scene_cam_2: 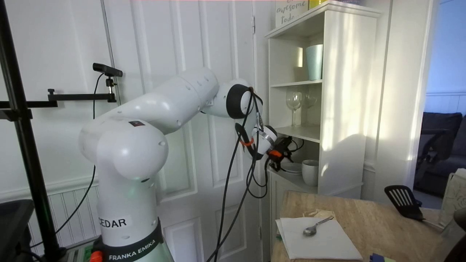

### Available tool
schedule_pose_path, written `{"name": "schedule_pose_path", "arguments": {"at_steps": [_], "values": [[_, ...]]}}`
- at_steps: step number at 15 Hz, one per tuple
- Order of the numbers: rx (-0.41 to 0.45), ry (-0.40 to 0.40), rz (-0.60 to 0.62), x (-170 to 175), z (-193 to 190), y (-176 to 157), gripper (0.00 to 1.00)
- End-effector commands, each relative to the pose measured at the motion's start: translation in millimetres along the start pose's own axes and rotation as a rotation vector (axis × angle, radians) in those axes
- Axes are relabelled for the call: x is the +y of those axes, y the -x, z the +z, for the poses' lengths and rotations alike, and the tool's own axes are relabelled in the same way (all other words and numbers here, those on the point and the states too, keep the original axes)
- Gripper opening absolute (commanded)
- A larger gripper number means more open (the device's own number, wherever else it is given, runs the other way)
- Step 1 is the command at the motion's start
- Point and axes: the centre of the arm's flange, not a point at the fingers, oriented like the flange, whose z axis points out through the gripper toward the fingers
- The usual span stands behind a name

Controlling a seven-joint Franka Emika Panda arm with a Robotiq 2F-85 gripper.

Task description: Pick up the white plate on the table and place it in the bottom shelf of the cabinet

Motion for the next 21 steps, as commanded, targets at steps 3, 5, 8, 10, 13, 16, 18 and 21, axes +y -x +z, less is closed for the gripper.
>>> {"name": "schedule_pose_path", "arguments": {"at_steps": [3,5,8,10,13,16,18,21], "values": [[-0.022,0.003,-0.008,-7,-33,10,0.77],[-0.021,0.009,-0.002,-10,-35,10,0.76],[-0.029,0.01,0.005,-12,-38,10,0.75],[-0.032,0.018,0.006,-12,-40,9,0.72],[-0.033,0.023,0.011,-11,-44,9,0.7],[-0.048,0.006,0.014,-8,-45,9,0.66],[-0.054,0.007,0.013,-4,-43,10,0.64],[-0.061,0.006,0.006,-2,-41,11,0.66]]}}
